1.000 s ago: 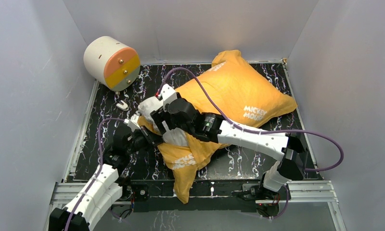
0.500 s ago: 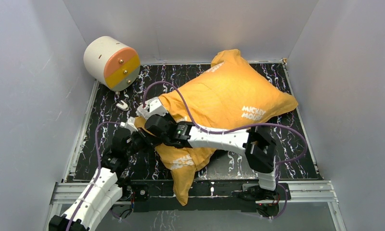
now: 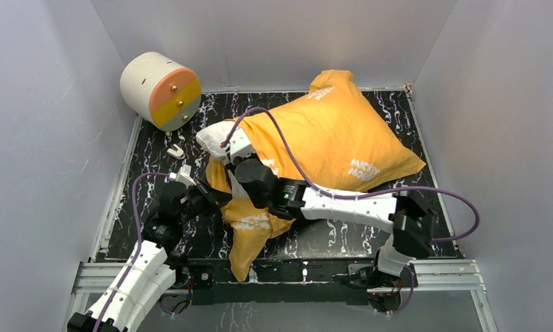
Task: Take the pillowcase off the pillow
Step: Remove the pillow from the pillowcase.
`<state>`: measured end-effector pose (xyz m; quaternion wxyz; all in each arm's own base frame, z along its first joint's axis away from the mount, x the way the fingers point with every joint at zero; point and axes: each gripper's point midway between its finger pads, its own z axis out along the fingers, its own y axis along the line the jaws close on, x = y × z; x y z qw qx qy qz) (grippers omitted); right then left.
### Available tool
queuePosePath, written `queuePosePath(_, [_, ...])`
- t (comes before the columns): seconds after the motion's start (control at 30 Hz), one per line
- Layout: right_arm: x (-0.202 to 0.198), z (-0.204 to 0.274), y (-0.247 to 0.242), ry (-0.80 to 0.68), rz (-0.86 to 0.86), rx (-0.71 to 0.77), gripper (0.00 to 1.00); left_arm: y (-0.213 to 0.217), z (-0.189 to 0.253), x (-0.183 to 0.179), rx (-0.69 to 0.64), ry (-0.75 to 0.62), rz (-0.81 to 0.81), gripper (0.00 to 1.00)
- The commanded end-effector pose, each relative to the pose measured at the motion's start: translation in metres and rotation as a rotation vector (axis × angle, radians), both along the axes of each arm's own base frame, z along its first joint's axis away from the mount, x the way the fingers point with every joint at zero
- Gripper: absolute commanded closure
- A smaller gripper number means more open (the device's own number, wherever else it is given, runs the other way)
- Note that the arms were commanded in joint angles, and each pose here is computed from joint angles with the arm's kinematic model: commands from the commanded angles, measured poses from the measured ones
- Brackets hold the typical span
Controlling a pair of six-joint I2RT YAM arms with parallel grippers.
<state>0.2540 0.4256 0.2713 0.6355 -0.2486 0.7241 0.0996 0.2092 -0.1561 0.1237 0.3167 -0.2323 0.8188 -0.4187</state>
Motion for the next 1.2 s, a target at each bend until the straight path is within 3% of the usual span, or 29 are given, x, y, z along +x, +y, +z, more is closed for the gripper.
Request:
queuePosePath(0.0, [-0.002, 0.199, -0.052, -0.220, -0.042, 0.704, 1.00, 0.014, -0.043, -0.014, 0.109, 0.162, 0.031, 1.00])
queuePosePath(0.17, [-0.022, 0.195, -0.061, -0.106, 0.055, 0.799, 1.00, 0.030, -0.026, 0.012, 0.240, 0.103, 0.067, 1.00])
queuePosePath(0.33, [-0.038, 0.160, -0.062, 0.028, 0.118, 0.750, 1.00, 0.028, 0.036, 0.055, 0.324, -0.091, 0.030, 0.74])
queuePosePath(0.47, [-0.048, 0.134, -0.054, 0.116, 0.166, 0.721, 1.00, 0.028, 0.085, 0.082, 0.330, -0.260, 0.063, 0.37])
queuePosePath(0.6, [-0.064, 0.124, -0.041, 0.212, 0.250, 0.737, 1.00, 0.022, 0.105, 0.110, 0.333, -0.340, 0.038, 0.24])
queuePosePath(0.67, [-0.066, 0.123, -0.041, 0.227, 0.253, 0.739, 1.00, 0.019, 0.108, 0.126, 0.304, -0.350, 0.029, 0.26])
queuePosePath(0.8, [-0.062, 0.130, -0.057, 0.212, 0.207, 0.771, 1.00, 0.042, 0.087, 0.145, 0.225, -0.211, 0.108, 0.47])
queuePosePath(0.9, [-0.060, 0.138, -0.062, 0.199, 0.194, 0.802, 1.00, 0.051, 0.079, 0.147, 0.134, -0.183, 0.125, 0.51])
queuePosePath(0.93, [-0.061, 0.140, -0.061, 0.197, 0.198, 0.807, 1.00, 0.054, 0.075, 0.147, 0.121, -0.174, 0.136, 0.55])
queuePosePath(1.1, [-0.059, 0.153, -0.051, 0.157, 0.229, 0.825, 1.00, 0.043, 0.043, 0.140, 0.034, -0.090, 0.070, 0.98])
queuePosePath(1.17, [-0.063, 0.164, -0.043, 0.132, 0.281, 0.834, 1.00, 0.041, 0.017, 0.135, 0.039, -0.006, 0.052, 1.00])
